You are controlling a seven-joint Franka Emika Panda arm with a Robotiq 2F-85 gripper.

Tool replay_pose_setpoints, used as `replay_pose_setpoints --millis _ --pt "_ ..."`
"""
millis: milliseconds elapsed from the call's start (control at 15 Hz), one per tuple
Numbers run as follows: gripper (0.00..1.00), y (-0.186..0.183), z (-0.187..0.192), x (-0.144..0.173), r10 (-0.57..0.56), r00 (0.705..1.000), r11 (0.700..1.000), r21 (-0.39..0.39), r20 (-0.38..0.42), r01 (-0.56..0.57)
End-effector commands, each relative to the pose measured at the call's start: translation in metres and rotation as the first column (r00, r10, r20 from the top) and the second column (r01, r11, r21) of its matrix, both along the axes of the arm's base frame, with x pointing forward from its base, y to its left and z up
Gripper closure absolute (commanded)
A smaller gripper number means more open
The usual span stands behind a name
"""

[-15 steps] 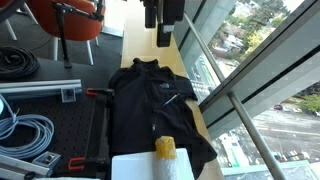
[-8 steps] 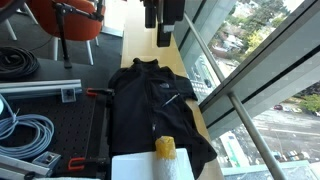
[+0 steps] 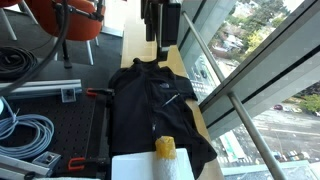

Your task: Close the zip on the black jacket.

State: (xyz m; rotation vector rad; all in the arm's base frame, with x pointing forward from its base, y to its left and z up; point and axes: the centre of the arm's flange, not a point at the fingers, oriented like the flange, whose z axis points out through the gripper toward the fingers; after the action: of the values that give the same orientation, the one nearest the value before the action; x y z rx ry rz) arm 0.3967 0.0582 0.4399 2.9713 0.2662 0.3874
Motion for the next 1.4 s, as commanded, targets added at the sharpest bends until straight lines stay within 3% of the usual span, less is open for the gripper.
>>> replay_pose_setpoints --millis 0,267,867,1333 --pt "0.0 0.02 -0.049 0.034 -0.003 1.0 0.997 0.073 0.02 0.002" --pt "0.0 0.024 -0.11 0.066 -0.046 0.999 0.993 0.111 0.002 0.046" --pt "0.0 -0.005 -0.236 0.127 -0.087 0.992 0.992 0.086 -0.096 0.095" --pt "0.0 0.003 -0.286 0.152 -0.077 0.986 0.995 0.056 -0.151 0.086"
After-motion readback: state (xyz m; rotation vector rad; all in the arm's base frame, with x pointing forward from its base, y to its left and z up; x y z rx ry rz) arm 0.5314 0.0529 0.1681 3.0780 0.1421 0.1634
